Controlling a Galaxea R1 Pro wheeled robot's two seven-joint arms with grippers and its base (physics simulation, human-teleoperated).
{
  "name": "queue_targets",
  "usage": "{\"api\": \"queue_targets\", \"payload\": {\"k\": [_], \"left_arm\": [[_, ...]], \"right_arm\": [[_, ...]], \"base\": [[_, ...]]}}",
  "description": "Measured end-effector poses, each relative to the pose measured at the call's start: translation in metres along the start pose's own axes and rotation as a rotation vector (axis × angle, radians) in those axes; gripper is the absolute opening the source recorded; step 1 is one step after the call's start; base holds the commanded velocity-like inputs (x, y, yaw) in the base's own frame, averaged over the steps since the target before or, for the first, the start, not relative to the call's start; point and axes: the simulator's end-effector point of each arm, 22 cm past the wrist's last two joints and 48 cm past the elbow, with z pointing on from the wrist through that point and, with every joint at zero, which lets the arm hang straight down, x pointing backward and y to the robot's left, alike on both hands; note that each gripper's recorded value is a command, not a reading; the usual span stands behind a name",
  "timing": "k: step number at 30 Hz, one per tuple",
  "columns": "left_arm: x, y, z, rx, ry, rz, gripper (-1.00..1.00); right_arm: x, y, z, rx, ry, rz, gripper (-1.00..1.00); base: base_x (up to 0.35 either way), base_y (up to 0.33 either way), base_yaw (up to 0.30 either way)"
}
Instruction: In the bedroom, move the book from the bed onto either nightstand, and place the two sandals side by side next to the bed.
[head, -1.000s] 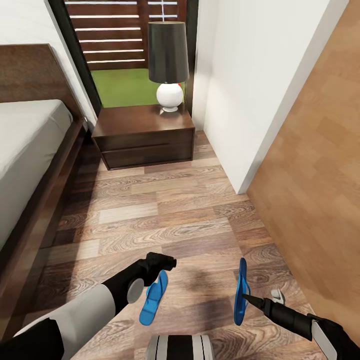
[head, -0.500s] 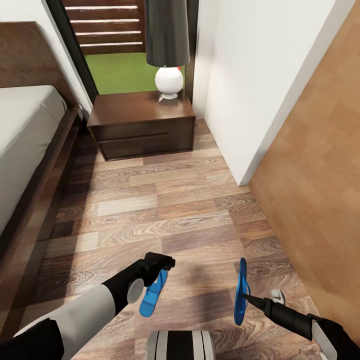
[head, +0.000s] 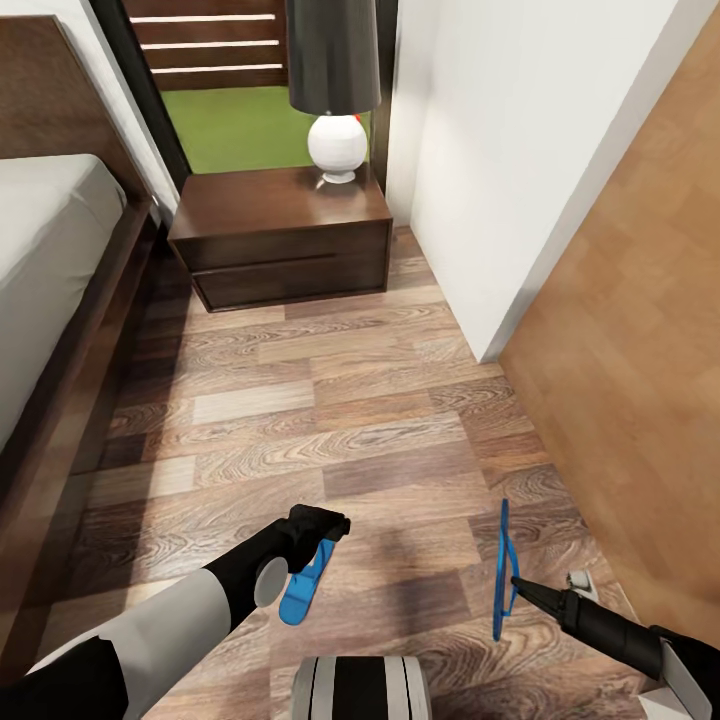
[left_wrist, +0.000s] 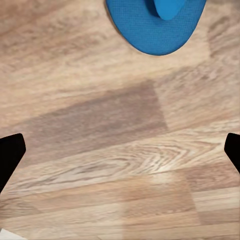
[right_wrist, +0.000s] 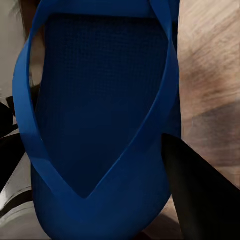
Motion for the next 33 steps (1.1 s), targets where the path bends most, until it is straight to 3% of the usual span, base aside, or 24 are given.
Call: {"api": "queue_targets", "payload": {"k": [33], "left_arm": [[-0.058,0.007,0.043,-0.024,-0.11,-0.019,1.0]], "right_arm": [[0.028,-0.044,0.004,0.046,0.043,0.096,-1.0]], "base": [[0.0,0.0,0.0]]}}
